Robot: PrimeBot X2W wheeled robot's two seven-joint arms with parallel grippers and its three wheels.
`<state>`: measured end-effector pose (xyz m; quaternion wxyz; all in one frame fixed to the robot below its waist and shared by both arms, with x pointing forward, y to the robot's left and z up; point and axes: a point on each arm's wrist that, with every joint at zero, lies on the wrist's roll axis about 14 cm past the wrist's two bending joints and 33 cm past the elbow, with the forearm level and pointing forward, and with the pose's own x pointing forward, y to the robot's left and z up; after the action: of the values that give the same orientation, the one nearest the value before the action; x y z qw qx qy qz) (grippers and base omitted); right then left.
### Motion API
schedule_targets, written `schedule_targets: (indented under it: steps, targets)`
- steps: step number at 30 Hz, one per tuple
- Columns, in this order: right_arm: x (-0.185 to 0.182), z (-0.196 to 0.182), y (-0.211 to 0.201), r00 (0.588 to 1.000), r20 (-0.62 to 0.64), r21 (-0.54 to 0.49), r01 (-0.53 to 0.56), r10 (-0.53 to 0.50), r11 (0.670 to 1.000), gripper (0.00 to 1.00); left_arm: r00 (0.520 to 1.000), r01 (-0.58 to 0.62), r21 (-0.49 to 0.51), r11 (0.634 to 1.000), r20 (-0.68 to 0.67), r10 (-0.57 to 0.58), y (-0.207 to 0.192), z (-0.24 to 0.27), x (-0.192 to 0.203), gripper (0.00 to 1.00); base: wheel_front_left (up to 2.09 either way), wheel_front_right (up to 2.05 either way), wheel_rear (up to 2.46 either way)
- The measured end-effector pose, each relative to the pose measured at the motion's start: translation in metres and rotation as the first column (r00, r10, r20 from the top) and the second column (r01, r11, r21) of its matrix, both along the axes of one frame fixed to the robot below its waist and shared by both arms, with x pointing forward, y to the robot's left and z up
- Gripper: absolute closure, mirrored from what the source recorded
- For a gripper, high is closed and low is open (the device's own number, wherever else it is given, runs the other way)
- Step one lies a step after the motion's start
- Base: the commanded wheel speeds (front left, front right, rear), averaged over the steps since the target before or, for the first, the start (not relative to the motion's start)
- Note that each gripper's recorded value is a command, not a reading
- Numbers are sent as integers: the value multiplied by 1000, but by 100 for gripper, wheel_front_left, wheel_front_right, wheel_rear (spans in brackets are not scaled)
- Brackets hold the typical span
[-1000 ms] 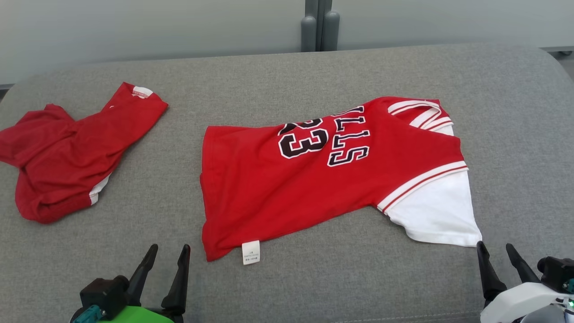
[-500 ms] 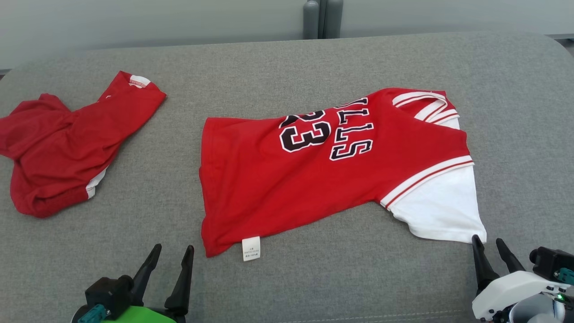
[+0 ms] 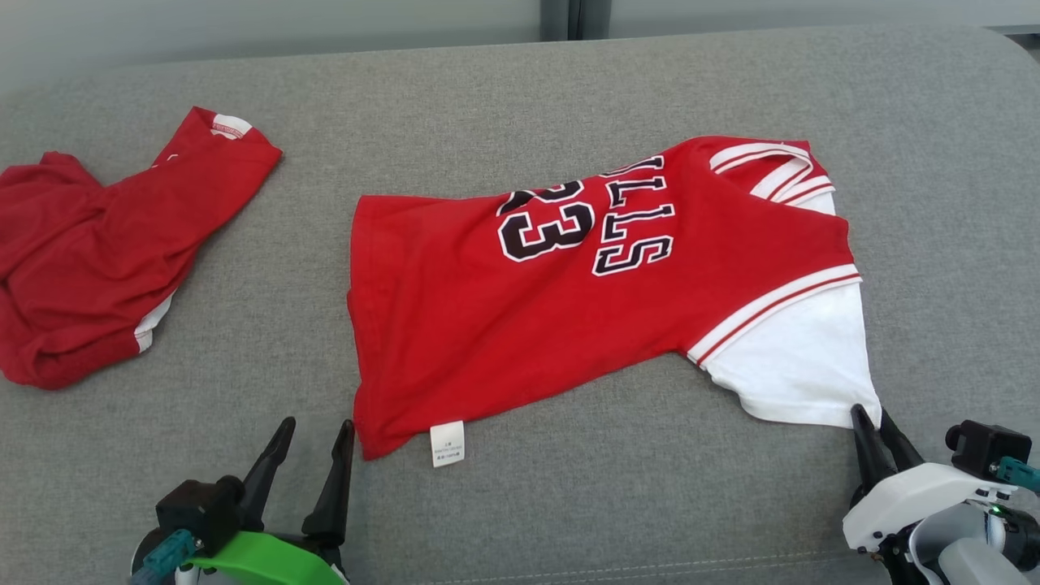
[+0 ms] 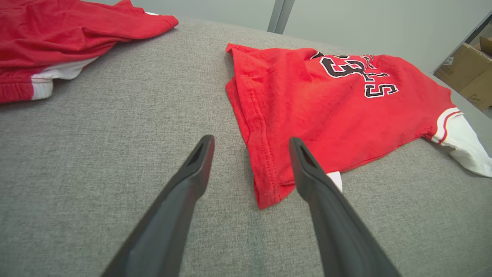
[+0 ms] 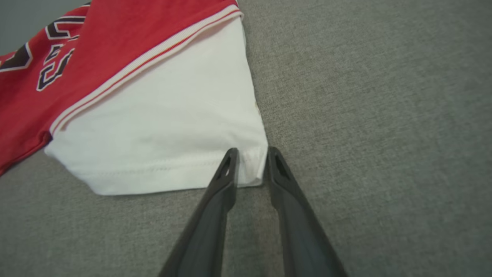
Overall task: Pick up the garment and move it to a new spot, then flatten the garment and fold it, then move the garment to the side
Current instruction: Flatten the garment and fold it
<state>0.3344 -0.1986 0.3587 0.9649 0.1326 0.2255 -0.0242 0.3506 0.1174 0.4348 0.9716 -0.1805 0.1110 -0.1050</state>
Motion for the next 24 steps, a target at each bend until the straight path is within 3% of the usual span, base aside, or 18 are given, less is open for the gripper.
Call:
schedule_targets:
  steps: [1,2,4,6,13,20,23,24]
  targets:
    - [0,-2,1,1000,-6,5,0,0,1000,79,1000,-2,-7,1000,-1,2,-1,0,1,0,0,0,0]
    - [0,-3,3,1000,-9,9,-3,3,1000,86,1000,-8,-22,1000,-6,8,-3,-1,2,0,0,0,0]
    - [0,-6,4,1000,-16,15,-11,11,1000,89,999,-22,-55,998,-33,20,-5,-5,2,0,0,0,0]
    - [1,-8,5,1000,-18,22,-14,14,1000,100,997,-33,-86,996,-67,27,-7,-10,1,0,0,0,0]
    - [4,-11,3,1000,-23,30,-19,20,999,100,987,-8,-184,983,-160,-21,-27,-24,-5,0,0,0,0]
    - [11,-10,1,1000,-15,31,-22,22,999,100,981,12,-198,980,-185,-50,-34,-27,3,1,0,0,0]
    - [12,-10,0,1000,-15,27,-26,26,999,100,977,17,-188,982,-205,-56,-33,-32,3,13,0,0,0]
    - [13,-10,0,999,-14,28,-29,29,999,100,975,21,-188,982,-215,-62,-34,-34,2,24,0,0,0]
